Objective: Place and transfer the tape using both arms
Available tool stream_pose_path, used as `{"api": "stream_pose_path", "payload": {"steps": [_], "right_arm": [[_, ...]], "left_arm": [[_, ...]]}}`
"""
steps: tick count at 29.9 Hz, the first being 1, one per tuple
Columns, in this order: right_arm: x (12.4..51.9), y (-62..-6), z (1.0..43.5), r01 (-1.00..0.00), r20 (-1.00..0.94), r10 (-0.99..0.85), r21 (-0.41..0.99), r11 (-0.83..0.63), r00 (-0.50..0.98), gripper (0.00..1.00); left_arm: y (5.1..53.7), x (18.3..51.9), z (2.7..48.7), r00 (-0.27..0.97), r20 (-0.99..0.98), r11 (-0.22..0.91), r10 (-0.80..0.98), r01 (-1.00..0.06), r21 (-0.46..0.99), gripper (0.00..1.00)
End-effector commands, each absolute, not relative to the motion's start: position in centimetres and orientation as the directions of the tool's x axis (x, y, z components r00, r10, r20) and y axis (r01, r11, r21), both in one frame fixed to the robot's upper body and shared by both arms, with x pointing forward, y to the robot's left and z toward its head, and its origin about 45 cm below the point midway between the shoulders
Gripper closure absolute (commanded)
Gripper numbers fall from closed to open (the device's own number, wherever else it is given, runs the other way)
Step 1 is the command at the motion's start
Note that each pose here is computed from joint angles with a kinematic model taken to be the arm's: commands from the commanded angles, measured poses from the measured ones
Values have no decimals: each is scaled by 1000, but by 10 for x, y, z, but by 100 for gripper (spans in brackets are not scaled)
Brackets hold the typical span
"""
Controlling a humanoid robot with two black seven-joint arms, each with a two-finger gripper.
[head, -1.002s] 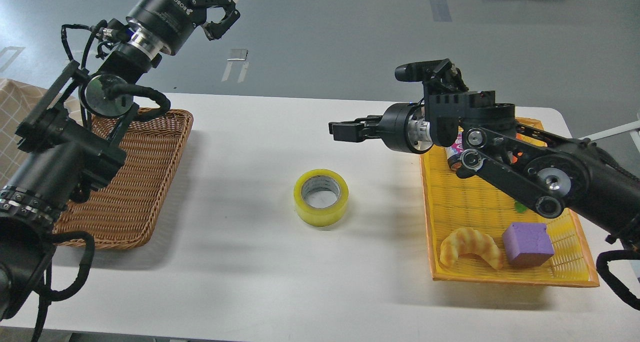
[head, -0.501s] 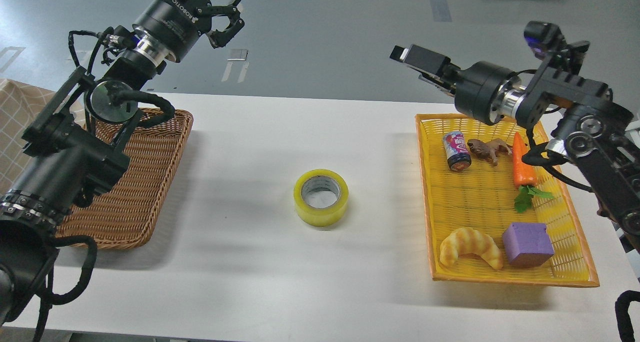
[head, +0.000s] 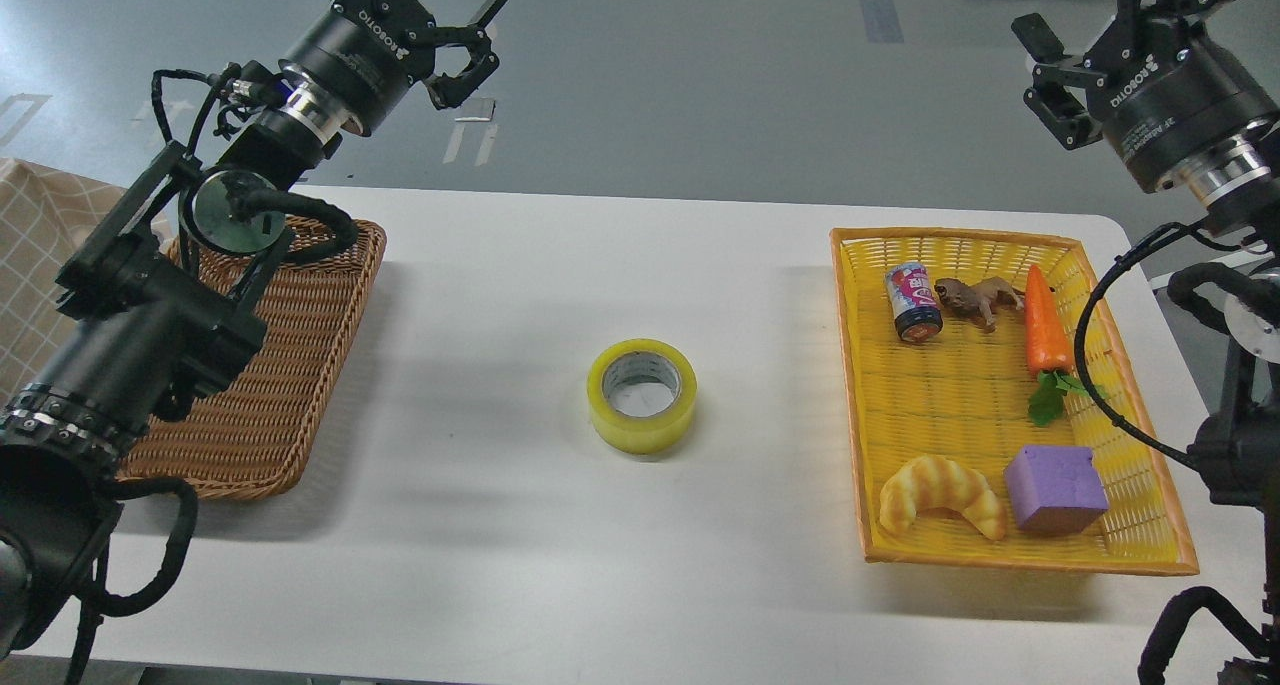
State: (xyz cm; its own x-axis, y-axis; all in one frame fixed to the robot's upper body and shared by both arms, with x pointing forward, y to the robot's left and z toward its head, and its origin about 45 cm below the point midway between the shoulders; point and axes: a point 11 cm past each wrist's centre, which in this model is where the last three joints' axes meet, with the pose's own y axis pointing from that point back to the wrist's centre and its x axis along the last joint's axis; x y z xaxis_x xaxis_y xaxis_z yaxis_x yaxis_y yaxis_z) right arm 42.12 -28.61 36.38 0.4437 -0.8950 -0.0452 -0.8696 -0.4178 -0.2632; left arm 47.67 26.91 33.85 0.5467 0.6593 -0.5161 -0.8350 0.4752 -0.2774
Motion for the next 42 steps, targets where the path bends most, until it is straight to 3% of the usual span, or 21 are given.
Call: {"api": "stream_pose_path", "payload": {"steps": [1,12,21,27,37,42], "right_arm": [[420,-281,359,-859,-159,-867,-304,-412,472,1],[423,-304,342,-889,-321,-847,-327,-322,424,1],[425,-314,332,-902,-383,-831,-320,-290,403,1],[424,-315,329,-904,-385,-832,-315,-287,399,1],[421,-318,320,-913,-394,-834,-295,-282,385,1],[420,-319,317,-915,-396,-835,-290,-280,381,1]], "left_arm": [[272,476,338,543,-512,475,666,-837,-272,2],[277,476,337,543,-425,493,724,-839,-230,2],[269,476,331,564,-245,544,789,-826,-148,2],[256,466,351,615,33,615,788,-783,-96,2],[228,432,333,672,470,700,572,-699,149,2],[225,424,310,696,534,689,480,-676,261,2]]}}
